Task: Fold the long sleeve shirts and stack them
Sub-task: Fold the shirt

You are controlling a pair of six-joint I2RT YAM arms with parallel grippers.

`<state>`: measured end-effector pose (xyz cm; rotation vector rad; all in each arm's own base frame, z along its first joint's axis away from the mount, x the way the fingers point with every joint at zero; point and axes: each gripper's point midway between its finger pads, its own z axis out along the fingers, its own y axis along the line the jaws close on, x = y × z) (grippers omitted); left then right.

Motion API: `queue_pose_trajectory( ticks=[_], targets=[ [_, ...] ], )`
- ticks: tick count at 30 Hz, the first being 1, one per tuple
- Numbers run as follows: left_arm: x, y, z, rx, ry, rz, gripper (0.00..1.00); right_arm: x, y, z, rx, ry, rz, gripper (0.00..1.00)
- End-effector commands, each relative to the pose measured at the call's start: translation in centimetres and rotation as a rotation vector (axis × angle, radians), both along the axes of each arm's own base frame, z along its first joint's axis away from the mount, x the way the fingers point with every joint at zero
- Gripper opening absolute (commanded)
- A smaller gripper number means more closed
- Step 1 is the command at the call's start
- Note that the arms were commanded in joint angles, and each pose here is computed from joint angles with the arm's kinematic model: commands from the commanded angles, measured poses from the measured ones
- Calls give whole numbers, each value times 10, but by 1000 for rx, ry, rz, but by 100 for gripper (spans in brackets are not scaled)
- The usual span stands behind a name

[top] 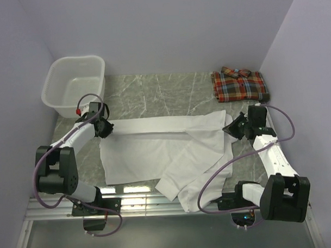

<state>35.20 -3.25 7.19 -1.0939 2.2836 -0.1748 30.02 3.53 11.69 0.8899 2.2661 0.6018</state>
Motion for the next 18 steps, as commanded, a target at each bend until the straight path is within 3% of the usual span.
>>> queue_pose_trajectory(
  ticks=[1,7,10,13,16,17,18],
  targets=[
    [-5,10,-15,19,12,73,13,0,-14,-16,-34,26,-56,0],
    [-7,11,-35,22,76,101,22,-4,-19,-48,-64,111,-62,2],
    [-7,8,-31,11,73,92,30,-7,-22,-51,-84,135,-65,10],
    [-7,5,-10,7,31,77,39,-7,-26,-38,-114,111,-77,28],
    [-12,0,20,13,-20,59,59,1,-31,-9,-147,34,-98,44],
    [-13,-5,35,12,-60,44,76,6,-29,4,-140,-13,-90,51],
    [-13,-8,43,10,-80,35,84,14,-27,14,-132,-63,-84,53]
  ],
)
